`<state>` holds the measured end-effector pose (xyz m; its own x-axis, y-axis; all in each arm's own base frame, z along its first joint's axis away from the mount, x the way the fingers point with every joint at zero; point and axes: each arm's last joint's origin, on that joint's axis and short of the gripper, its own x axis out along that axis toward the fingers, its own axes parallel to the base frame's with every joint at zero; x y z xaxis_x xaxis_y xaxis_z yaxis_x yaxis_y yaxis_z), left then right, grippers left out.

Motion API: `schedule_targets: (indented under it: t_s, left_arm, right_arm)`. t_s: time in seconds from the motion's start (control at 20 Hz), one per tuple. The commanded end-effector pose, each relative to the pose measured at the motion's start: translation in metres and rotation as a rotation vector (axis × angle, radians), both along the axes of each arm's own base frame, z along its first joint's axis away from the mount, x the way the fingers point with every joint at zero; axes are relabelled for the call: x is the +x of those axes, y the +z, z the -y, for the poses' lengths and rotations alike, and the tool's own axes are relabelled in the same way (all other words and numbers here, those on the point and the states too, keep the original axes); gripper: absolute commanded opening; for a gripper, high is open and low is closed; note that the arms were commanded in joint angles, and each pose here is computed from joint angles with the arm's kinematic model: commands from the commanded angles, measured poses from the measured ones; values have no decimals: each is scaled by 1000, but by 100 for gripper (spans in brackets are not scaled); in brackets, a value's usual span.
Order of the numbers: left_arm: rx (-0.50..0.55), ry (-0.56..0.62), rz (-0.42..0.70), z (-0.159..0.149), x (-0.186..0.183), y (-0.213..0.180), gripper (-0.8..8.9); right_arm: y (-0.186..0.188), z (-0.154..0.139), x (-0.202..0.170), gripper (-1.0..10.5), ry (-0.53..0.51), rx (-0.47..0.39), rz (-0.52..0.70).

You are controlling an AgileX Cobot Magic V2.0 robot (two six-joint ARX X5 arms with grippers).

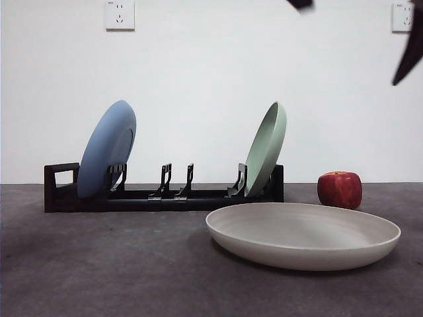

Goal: Take the yellow plate from the plate rack,put the plate on the table,take the apple from the table,put the apple in the plate

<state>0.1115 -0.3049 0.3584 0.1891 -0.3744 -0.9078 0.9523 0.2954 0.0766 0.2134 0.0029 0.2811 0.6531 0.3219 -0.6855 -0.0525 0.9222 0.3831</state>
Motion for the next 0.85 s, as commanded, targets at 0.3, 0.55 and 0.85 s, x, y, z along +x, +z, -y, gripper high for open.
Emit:
schedule_targets:
  t_s: [0.3,0.55,0.85]
  left_arm:
    - [-36,79,-23,-38,-12,29,-4]
    - [-105,106,-16,-58,-20,46,-4]
    - [-219,124,13,-98,-34,71,-4]
  right_arm:
    - [1,-14,115,801,61,-76,-76]
    - [-25,-37,181,802,69,-164,-123]
    - [-74,-41,214,801,55,-207,-219]
